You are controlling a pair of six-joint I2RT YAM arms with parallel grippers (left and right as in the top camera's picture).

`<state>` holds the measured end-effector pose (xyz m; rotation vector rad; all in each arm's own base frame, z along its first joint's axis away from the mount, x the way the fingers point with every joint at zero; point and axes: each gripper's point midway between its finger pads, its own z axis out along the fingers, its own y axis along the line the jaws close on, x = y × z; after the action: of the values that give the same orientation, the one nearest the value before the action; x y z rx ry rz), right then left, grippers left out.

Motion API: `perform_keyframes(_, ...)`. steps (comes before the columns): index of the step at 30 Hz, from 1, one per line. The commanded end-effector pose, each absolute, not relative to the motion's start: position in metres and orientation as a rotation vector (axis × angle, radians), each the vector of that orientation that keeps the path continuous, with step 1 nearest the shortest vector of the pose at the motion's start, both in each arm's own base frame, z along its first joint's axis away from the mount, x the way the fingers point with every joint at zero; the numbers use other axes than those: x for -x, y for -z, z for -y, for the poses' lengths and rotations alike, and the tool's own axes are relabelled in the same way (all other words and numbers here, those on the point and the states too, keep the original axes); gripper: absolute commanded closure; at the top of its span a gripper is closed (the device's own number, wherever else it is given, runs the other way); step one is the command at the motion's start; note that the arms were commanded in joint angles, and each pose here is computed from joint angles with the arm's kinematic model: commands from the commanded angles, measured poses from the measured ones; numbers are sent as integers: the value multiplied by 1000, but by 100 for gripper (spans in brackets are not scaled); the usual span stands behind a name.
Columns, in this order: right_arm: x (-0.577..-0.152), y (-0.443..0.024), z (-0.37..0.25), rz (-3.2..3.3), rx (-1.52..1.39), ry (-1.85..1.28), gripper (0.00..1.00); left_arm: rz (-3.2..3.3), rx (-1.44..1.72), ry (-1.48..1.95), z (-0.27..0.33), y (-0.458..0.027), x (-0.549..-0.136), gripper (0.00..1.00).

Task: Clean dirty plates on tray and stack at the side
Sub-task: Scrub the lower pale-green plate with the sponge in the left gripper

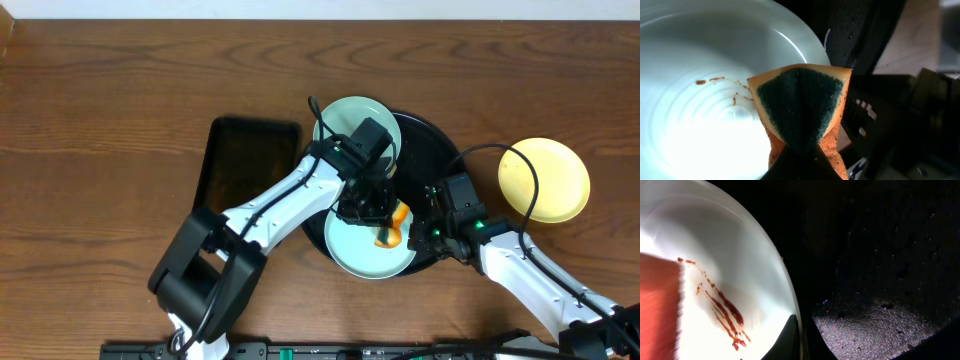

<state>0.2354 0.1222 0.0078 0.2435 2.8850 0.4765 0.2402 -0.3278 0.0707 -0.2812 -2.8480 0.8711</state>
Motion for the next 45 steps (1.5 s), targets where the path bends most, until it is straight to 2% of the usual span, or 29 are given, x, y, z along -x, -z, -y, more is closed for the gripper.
perform_keyframes(1, -231, -2, -117, -2904, -269, -424, 99, 2790, 211, -891, 332, -65, -235, 92)
perform_keyframes(22, -230, -1, -117, -2910, -270, -426, 99, 2723, 130, -805, 345, -26, -217, 92)
perform_keyframes(27, -229, -1, -116, -2914, -271, -424, 99, 2816, 108, -665, 327, -11, -224, 93)
perform_keyframes(34, -223, 1, -113, -2941, -279, -397, 99, 3055, 85, -241, 273, 9, -251, 93)
perform_keyframes(45, -215, 3, -109, -2972, -288, -368, 99, 3188, -56, -196, 237, -15, -294, 93)
